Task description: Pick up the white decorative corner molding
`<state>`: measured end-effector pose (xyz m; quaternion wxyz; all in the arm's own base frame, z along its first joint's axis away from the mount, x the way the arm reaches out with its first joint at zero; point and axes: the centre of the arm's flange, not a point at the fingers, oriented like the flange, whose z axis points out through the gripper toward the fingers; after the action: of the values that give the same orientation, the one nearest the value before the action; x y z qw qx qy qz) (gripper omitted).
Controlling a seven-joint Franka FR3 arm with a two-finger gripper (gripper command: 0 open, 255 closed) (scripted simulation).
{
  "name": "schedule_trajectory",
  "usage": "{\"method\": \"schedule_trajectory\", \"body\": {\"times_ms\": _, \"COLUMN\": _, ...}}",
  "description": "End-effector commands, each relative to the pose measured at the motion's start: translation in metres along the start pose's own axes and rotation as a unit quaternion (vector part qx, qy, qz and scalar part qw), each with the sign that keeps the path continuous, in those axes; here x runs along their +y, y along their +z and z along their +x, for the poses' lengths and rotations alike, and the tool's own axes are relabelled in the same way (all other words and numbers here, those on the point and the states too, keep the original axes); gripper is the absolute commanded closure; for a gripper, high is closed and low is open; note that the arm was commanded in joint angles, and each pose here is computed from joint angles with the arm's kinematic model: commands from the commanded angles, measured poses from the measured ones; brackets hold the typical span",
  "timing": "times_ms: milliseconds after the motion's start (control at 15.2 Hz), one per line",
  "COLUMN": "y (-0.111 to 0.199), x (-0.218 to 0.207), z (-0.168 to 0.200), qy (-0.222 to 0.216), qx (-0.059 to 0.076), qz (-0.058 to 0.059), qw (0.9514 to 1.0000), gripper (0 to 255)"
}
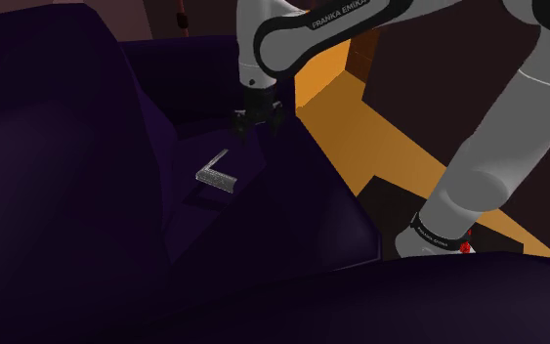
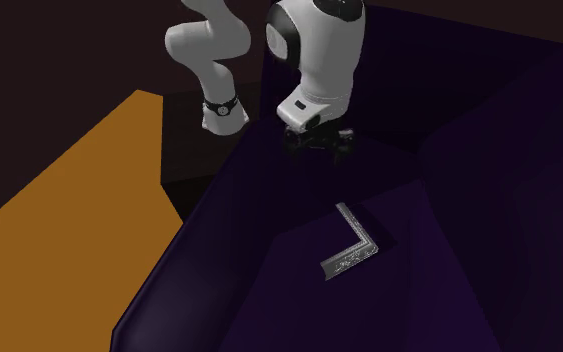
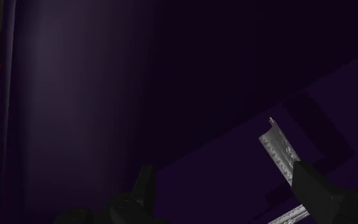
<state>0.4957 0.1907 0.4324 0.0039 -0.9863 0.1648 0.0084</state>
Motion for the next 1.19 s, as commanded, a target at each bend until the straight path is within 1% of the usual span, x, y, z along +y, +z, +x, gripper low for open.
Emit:
{"method": "schedule_trajectory", "body": {"times_ms": 0, "y": 0.014, "x": -0.017, "z": 0.013, "qy": 0.015, "qx": -0.001, "qz": 0.001, "qw": 0.9999, "gripper": 0}}
{"method": "schedule_trajectory", "body": {"times_ms": 462, "y": 0.060, "x": -0.079, "z": 0.064, "qy": 0.061, "qx": -0.004, "qz": 0.003, "qw": 0.9981, "gripper": 0}}
{"method": "schedule_trajectory", "body": {"times_ms": 924, "y": 0.105, "x": -0.137, "z": 0.120, "qy": 0.107, "qx": -0.007, "qz": 0.005, "qw": 0.9943, "gripper": 0}}
{"method": "schedule_trajectory", "body": {"times_ms": 990, "y": 0.109, "x": -0.142, "z": 0.126, "qy": 0.111, "qx": -0.007, "qz": 0.006, "qw": 0.9938, "gripper": 0}}
{"method": "schedule_trajectory", "body": {"times_ms": 1122, "y": 0.120, "x": -0.142, "z": 0.126, "qy": 0.111, "qx": -0.007, "qz": 0.006, "qw": 0.9938, "gripper": 0}}
